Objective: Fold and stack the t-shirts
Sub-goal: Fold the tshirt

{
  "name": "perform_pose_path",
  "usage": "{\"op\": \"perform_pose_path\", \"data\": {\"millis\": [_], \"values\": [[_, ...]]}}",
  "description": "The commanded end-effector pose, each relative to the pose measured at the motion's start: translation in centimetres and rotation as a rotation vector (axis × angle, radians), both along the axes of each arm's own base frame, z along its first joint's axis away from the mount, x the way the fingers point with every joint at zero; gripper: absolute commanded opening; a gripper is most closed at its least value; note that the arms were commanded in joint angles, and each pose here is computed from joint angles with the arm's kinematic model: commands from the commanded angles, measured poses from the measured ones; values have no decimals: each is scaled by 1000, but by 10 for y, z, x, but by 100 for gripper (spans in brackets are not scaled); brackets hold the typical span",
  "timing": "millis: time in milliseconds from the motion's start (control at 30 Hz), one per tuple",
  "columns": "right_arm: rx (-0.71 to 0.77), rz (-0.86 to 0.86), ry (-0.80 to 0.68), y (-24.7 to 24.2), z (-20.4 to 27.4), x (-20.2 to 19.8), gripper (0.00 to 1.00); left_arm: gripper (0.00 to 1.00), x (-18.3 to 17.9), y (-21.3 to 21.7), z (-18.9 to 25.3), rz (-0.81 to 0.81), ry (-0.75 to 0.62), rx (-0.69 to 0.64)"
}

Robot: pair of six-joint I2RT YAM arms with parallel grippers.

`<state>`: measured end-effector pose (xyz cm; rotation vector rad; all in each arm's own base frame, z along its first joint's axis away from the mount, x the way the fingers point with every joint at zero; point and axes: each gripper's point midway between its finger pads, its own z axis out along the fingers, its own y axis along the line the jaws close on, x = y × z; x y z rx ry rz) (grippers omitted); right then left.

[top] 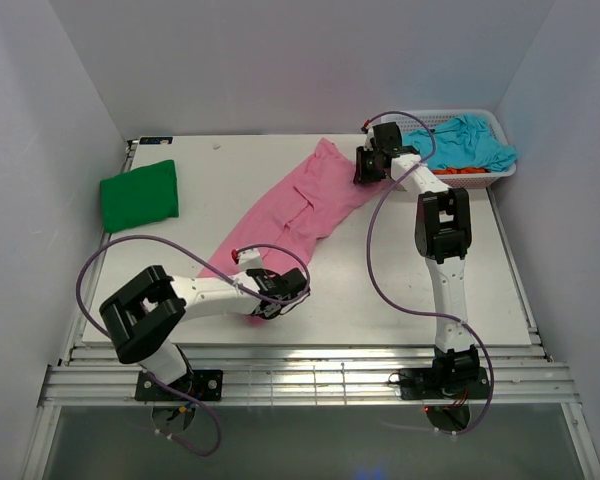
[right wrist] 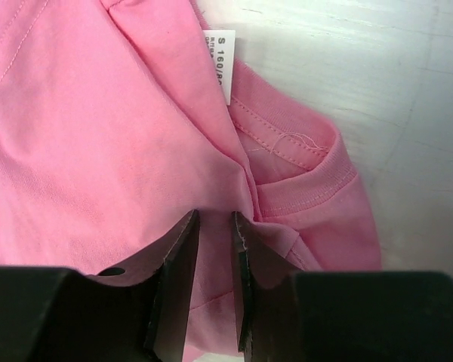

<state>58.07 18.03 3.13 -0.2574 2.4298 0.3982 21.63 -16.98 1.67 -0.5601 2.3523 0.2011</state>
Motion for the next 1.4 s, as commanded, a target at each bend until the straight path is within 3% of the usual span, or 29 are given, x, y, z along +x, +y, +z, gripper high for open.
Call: {"op": "perform_pose_path", "data": {"millis": [0,500,733,867,900,1000,1033,1100,1167,1200,1233,1300,1333,1367], "values": [[32,56,97,12,-19,-26,30,0,-61,-21,-27,-18,234,-58],[202,142,67,45,-14,-25,33,0,-96,-131,-9,-256,224,-139],[267,204,-41,60,16,-11,40,0,-87,-183,21,-404,105,-152],[217,212,-215,52,77,8,51,3,-68,-199,68,-460,-32,-169],[203,211,-256,50,93,10,52,10,-57,-200,82,-461,-98,-159],[147,194,-413,37,158,13,56,20,-36,-206,138,-505,-256,-151],[112,152,-533,22,226,0,60,33,-4,-195,201,-458,-450,-118],[100,137,-525,17,225,-9,60,33,8,-191,216,-460,-493,-95],[100,112,-586,8,268,-34,60,32,49,-169,232,-408,-526,-115],[85,97,-549,3,253,-47,59,31,67,-161,231,-415,-525,-121],[67,53,-589,-6,279,-65,57,23,102,-148,221,-445,-487,-172],[65,37,-573,-11,280,-90,28,10,137,-133,202,-479,-495,-171],[64,18,-562,-16,278,-115,8,4,161,-118,192,-477,-481,-171],[78,10,-553,-17,277,-128,8,0,180,-121,175,-480,-456,-151]]}}
